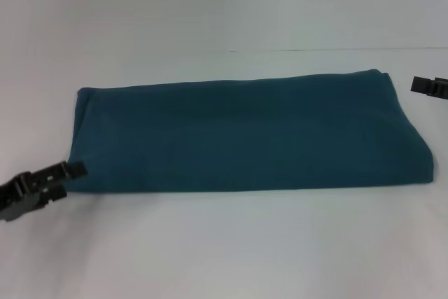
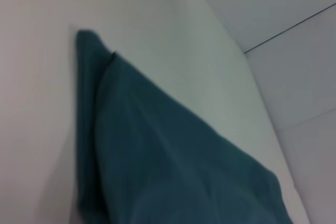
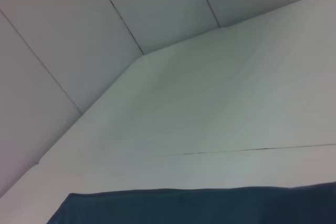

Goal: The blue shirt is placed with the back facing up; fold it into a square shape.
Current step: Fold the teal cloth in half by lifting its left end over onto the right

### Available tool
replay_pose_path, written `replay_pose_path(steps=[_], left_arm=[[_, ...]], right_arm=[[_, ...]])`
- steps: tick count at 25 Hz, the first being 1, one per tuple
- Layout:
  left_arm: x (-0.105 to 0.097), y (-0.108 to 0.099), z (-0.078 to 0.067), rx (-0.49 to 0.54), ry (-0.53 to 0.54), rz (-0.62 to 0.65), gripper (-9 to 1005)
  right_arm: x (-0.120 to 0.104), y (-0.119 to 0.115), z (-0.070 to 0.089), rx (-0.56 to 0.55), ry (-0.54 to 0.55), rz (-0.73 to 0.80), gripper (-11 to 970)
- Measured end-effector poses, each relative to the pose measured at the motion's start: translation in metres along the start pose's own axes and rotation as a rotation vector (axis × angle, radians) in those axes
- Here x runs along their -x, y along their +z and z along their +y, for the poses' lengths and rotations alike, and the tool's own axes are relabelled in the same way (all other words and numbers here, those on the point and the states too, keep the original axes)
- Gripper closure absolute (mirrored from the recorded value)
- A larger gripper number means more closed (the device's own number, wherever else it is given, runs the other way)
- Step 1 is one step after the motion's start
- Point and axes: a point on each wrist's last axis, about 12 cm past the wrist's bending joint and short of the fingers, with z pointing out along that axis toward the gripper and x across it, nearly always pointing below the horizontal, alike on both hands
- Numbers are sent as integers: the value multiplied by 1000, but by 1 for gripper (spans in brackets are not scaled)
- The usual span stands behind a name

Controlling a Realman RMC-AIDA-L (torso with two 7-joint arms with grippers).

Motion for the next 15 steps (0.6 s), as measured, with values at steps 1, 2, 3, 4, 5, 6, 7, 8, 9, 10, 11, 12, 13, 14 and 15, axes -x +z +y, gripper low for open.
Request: replay_pose_path(steps=[1, 2, 3, 4, 5, 6, 7, 8, 9, 10, 11, 12, 13, 14, 15], left_arm=[[-2, 1, 1, 3, -13, 11, 75], [-4, 2, 2, 5, -23, 20, 76], [-5, 3, 2, 6, -30, 26, 76], [-6, 5, 3, 7, -37, 33, 76], [-7, 8, 4, 7, -43, 41, 77], [-8, 11, 5, 16, -49, 48, 77], [-9, 13, 6, 21, -52, 54, 77], [-9, 15, 8, 33, -54, 58, 77], [-9, 18, 10, 47, -58, 65, 78], [-8, 21, 11, 60, -58, 69, 78], [-8, 22, 12, 68, -58, 69, 78], [-7, 23, 13, 73, -58, 68, 79], [-6, 24, 14, 80, -59, 64, 79], [-6, 24, 15, 87, -58, 59, 79], [-5, 24, 15, 92, -58, 56, 80]], right_arm=[[0, 0, 0, -2, 1, -1, 121], [0, -1, -1, -3, 2, -2, 121], [-1, -1, -1, -5, 3, -3, 121], [-1, -1, -1, -7, 4, -4, 121], [-1, -2, -2, -10, 4, -5, 121], [-1, -2, -2, -13, 5, -6, 121], [-1, -2, -2, -16, 5, -7, 121], [-1, -2, -2, -17, 4, -7, 121], [0, -1, -2, -17, 4, -8, 121], [0, -1, -2, -18, 3, -8, 121], [0, -1, -2, -18, 3, -8, 121], [0, -1, -2, -18, 3, -8, 121], [1, -1, -3, -18, 5, -8, 121], [1, -2, -3, -20, 7, -9, 121], [2, -2, -3, -22, 8, -10, 121]])
